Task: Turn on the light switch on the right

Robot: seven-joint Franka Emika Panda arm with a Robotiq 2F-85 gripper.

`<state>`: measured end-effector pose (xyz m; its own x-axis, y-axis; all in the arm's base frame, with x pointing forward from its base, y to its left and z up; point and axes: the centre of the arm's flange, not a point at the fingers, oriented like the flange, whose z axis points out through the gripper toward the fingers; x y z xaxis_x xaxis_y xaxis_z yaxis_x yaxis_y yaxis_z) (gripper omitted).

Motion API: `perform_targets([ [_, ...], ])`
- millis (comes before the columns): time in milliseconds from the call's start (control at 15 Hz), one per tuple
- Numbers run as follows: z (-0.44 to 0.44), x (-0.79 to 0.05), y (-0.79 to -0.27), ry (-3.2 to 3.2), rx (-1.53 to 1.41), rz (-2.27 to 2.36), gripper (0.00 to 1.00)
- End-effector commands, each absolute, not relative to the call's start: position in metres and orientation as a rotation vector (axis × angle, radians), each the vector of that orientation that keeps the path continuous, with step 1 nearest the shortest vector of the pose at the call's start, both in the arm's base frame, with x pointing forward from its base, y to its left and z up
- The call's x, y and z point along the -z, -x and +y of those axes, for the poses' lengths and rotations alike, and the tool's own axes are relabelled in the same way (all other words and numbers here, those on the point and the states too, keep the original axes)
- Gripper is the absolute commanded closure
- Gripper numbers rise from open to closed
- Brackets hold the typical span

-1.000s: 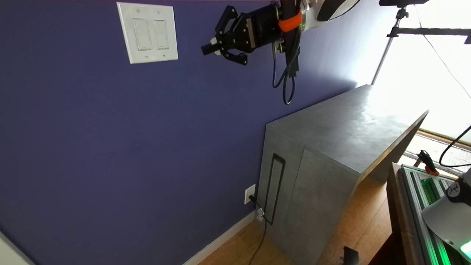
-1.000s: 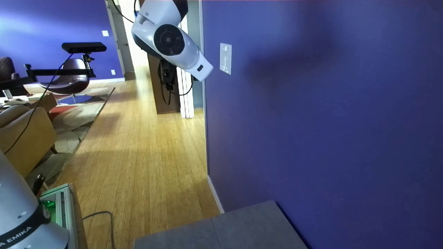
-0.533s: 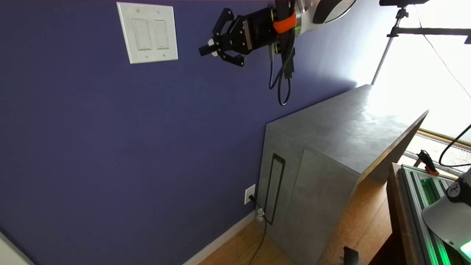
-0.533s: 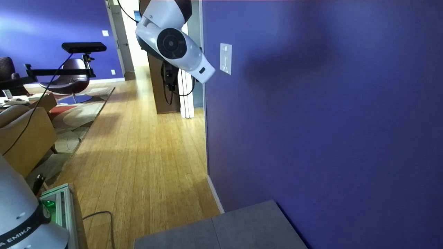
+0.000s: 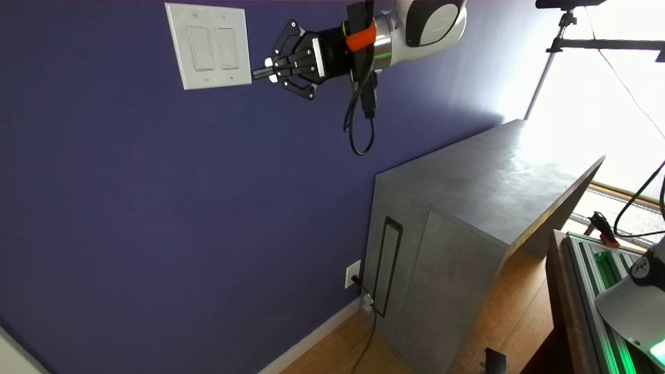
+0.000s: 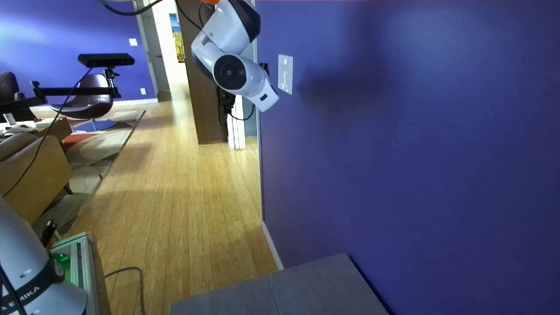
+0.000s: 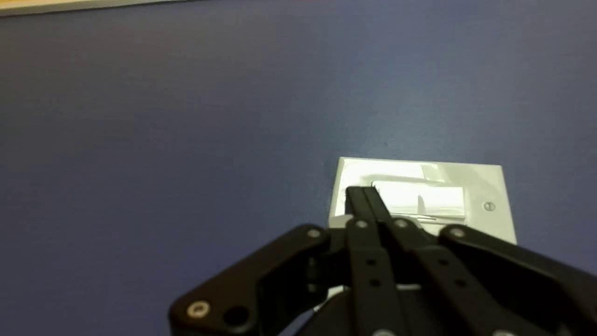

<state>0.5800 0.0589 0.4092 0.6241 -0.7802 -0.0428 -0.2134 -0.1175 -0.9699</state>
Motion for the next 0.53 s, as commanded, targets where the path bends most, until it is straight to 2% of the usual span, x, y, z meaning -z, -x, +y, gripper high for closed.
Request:
perform_targets([
  [0,0.066,-0.403,-0.603,1.600,0.659,0.864,1.00],
  [467,0.061,-0.400,-0.617,1.551,0.725,0.876,1.00],
])
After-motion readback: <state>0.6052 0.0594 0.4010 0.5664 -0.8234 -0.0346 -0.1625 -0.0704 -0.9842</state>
